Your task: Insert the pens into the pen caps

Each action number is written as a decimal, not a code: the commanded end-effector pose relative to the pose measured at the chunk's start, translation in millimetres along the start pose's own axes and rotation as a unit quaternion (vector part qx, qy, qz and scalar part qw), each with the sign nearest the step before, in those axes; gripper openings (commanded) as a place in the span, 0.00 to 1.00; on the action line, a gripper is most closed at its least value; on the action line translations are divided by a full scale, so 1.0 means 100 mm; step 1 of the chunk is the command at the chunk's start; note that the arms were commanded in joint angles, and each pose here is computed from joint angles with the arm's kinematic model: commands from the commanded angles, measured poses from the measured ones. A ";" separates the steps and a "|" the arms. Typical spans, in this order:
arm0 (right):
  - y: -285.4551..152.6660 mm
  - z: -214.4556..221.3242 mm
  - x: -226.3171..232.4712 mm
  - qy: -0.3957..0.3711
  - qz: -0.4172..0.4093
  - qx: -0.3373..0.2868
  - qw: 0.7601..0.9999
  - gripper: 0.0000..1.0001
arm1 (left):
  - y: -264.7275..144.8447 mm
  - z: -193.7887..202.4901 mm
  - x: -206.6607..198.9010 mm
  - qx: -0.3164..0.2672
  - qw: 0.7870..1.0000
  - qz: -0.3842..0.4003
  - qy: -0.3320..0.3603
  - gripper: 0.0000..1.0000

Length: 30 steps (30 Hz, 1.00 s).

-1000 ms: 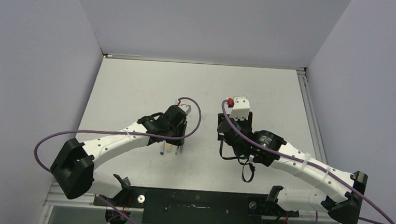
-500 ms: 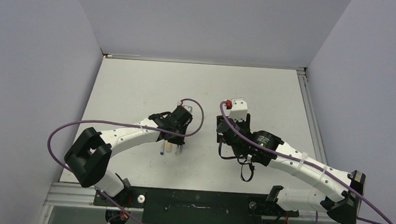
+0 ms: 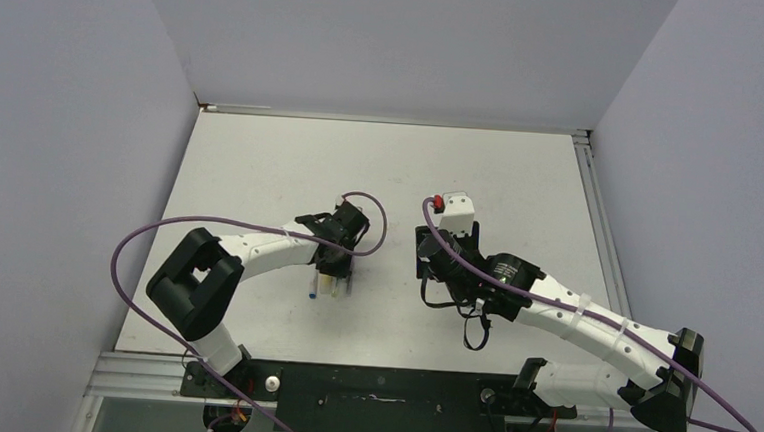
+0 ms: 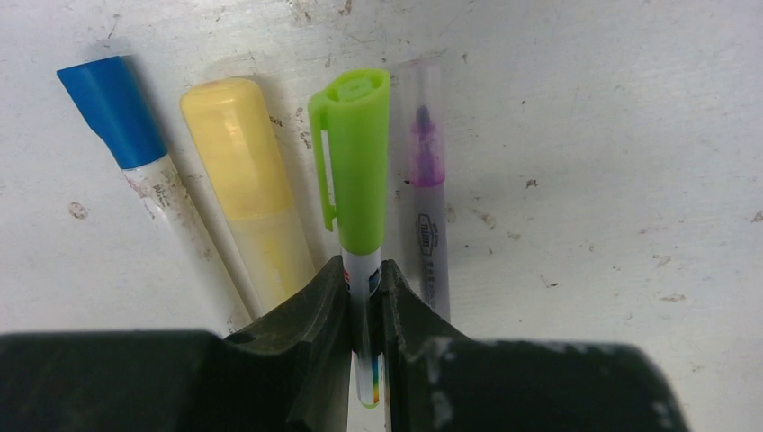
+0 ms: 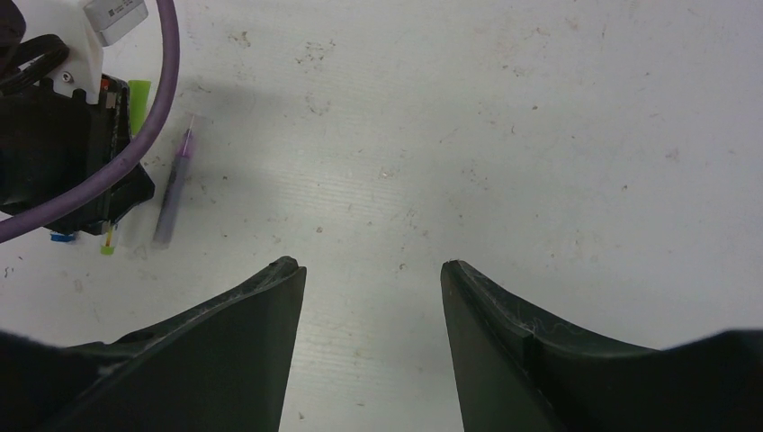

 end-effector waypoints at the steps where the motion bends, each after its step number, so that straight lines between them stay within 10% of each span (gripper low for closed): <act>1: 0.02 -0.04 0.01 0.007 -0.004 -0.007 1.000 0.58 | 0.00 -0.25 -0.09 -0.037 0.999 0.013 -0.014 0.11; 30: -0.10 -0.16 -0.02 0.021 -0.016 -0.024 0.999 0.58 | -0.44 -0.57 -0.15 -0.079 0.996 0.030 -0.022 0.36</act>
Point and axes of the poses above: each gripper's point midway between its finger pads, its own y axis out along the fingers, its own x axis along the line the jaws close on, z = x × y, the point moved 4 cm from there along -y, back along the fingers, and after that the axes turned 5 degrees about y, right-handed, at the moved point
